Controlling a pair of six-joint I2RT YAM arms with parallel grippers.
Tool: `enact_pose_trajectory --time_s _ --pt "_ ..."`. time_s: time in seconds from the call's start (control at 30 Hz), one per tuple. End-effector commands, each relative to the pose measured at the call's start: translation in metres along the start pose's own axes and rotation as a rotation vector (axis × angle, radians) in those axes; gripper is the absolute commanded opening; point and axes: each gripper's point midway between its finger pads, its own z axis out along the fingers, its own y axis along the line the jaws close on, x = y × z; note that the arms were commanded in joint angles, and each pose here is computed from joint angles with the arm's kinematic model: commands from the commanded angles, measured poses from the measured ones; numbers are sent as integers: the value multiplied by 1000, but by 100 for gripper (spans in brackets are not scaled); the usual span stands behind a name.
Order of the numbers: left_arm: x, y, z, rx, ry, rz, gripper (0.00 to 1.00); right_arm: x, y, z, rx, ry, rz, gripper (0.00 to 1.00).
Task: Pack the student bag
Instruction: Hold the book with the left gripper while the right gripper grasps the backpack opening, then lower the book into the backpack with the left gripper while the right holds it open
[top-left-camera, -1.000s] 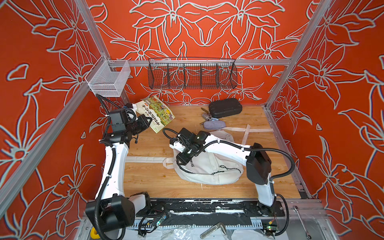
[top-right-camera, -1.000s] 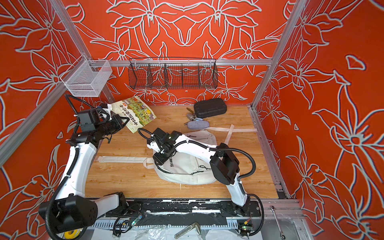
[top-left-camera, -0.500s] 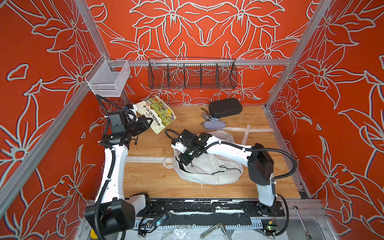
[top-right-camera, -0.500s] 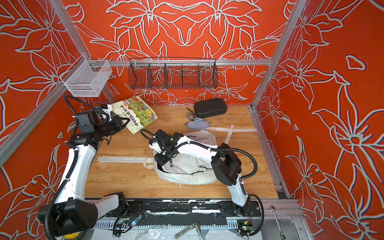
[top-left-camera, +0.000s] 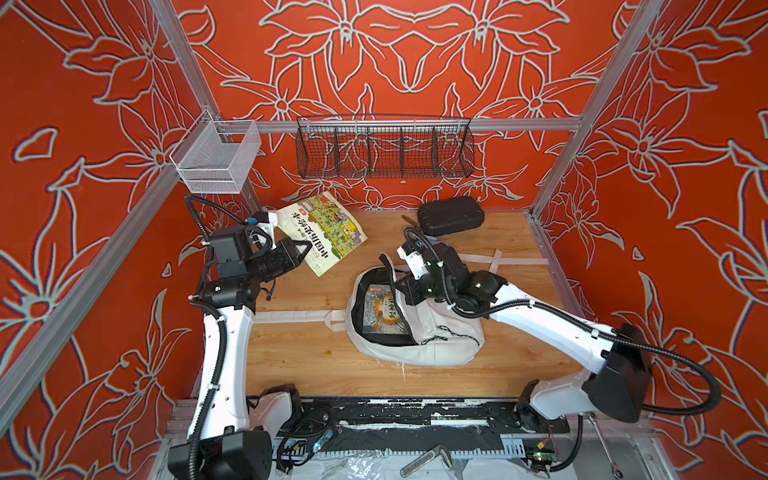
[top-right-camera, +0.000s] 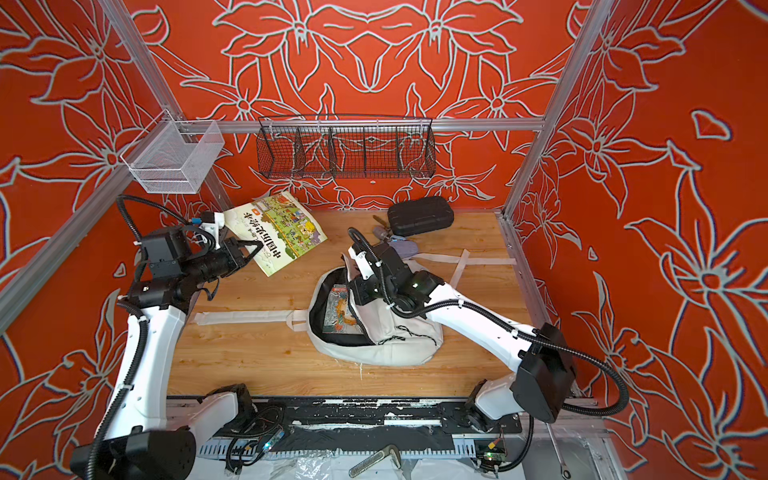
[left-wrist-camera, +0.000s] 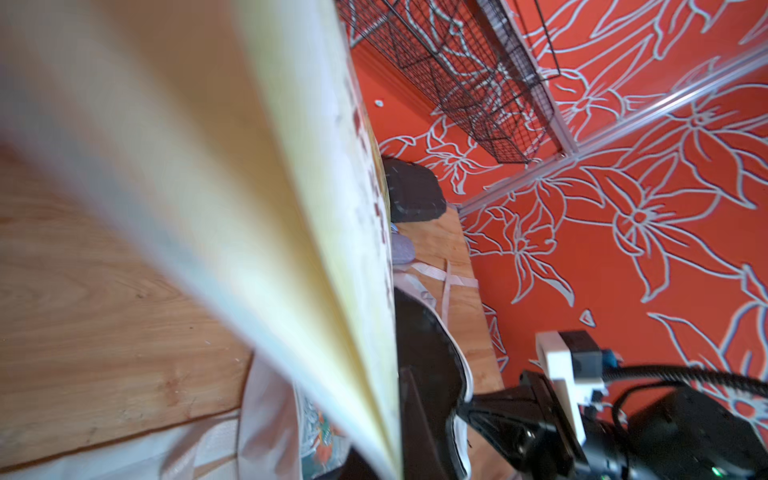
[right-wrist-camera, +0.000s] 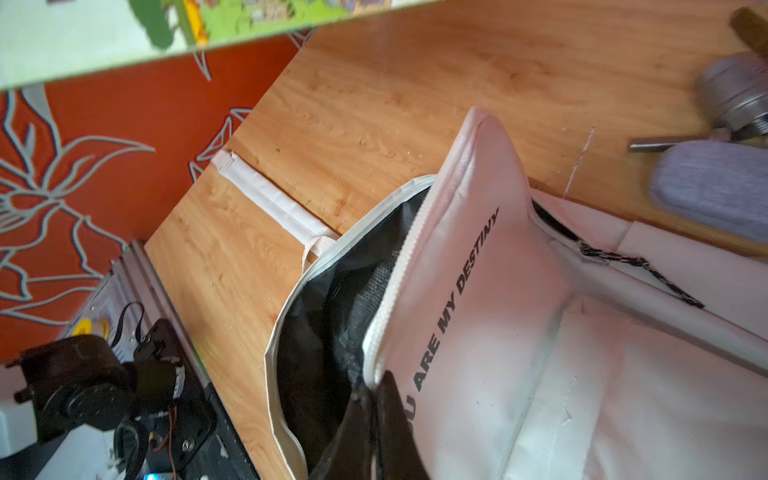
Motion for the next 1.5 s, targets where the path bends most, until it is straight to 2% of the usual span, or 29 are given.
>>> enact_pose_trajectory --time_s 0.0,0.13,0.3,0.47,0.57,0.7,0.87,1.07,1.2,1.27,1.33,1.47 --pt "34 -13 5 120 132 -73 0 -27 -9 -11 47 -139 45 0" --pt "64 -21 11 144 241 -47 0 -43 -24 -27 84 -230 78 0" --pt "92 -8 24 133 363 -111 0 -59 -24 -46 89 -309 25 0" --pt "96 14 38 44 440 -93 0 -64 -16 -59 55 -365 -24 0" --pt "100 21 49 0 489 -54 0 -62 -15 -63 50 -372 -41 0" --pt "108 7 67 80 549 -50 0 -61 -8 -63 9 -368 -63 0" --pt "135 0 85 100 697 -3 0 -60 6 -58 -66 -353 -95 0" --pt "154 23 111 57 769 -25 0 -65 20 -55 -143 -360 -113 0" --pt "170 19 135 88 836 -22 0 -66 29 -49 -195 -344 -119 0" --pt "175 21 148 60 867 9 0 -67 36 -45 -236 -342 -119 0" --pt "184 22 158 50 922 38 0 -68 40 -38 -256 -333 -111 0" --pt "204 35 168 26 1038 3 0 -72 42 -27 -261 -334 -102 0"
